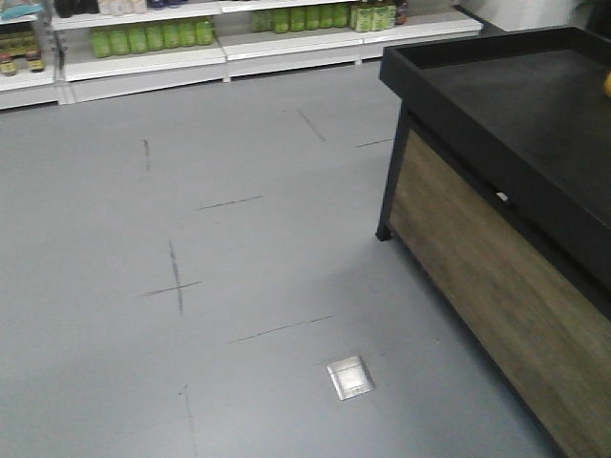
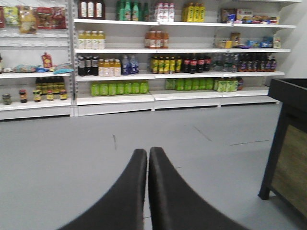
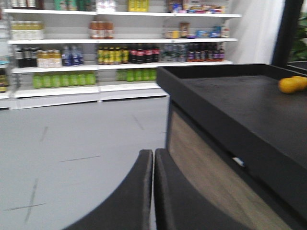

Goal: Pick three apples into basket with both arms
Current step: 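Turn the base and approach the table holding the light-blue basket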

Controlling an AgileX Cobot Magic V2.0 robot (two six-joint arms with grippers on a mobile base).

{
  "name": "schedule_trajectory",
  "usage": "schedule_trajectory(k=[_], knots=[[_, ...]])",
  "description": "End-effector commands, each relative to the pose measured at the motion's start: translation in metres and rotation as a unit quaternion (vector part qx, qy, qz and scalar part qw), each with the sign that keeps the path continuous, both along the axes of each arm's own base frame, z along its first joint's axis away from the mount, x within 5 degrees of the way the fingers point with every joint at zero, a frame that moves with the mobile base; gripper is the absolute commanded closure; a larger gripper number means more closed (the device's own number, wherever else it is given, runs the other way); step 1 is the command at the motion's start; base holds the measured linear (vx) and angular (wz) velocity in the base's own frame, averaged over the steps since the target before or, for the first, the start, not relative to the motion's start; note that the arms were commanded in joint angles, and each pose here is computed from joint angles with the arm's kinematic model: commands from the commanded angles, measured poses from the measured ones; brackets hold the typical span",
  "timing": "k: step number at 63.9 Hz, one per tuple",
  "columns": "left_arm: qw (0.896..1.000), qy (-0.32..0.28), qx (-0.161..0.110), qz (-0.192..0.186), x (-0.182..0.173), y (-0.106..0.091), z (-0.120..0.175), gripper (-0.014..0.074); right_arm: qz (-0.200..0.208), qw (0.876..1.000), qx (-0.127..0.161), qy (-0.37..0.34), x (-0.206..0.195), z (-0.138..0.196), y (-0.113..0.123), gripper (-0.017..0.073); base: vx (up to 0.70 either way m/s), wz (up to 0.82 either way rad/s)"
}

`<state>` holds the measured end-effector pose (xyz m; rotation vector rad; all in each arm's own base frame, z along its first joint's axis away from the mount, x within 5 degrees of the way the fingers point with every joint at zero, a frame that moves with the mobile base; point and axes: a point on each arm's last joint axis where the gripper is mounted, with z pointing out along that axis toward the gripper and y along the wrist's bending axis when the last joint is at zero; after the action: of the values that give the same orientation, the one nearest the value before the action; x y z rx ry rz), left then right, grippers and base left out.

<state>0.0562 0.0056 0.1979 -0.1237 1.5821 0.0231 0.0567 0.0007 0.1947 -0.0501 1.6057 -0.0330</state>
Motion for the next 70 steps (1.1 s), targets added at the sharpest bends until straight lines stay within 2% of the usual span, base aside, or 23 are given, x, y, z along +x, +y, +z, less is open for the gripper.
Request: schedule_trajectory(k=[1, 70], knots=[[0.999, -0.041, 0.0, -0.004, -0.0008, -0.0009, 0.0045, 0.06, -0.004, 0.999, -0.002, -0.034, -0.0004, 0.0022, -0.0006, 0.0565, 0.14, -0.55], [0.999, -0.041, 0.0, -0.004, -0.0008, -0.0009, 0.0045, 0.06, -0.004, 0.999, -0.002, -0.034, -0.0004, 0.0022, -0.0006, 0.0565, 0.14, -0.55]])
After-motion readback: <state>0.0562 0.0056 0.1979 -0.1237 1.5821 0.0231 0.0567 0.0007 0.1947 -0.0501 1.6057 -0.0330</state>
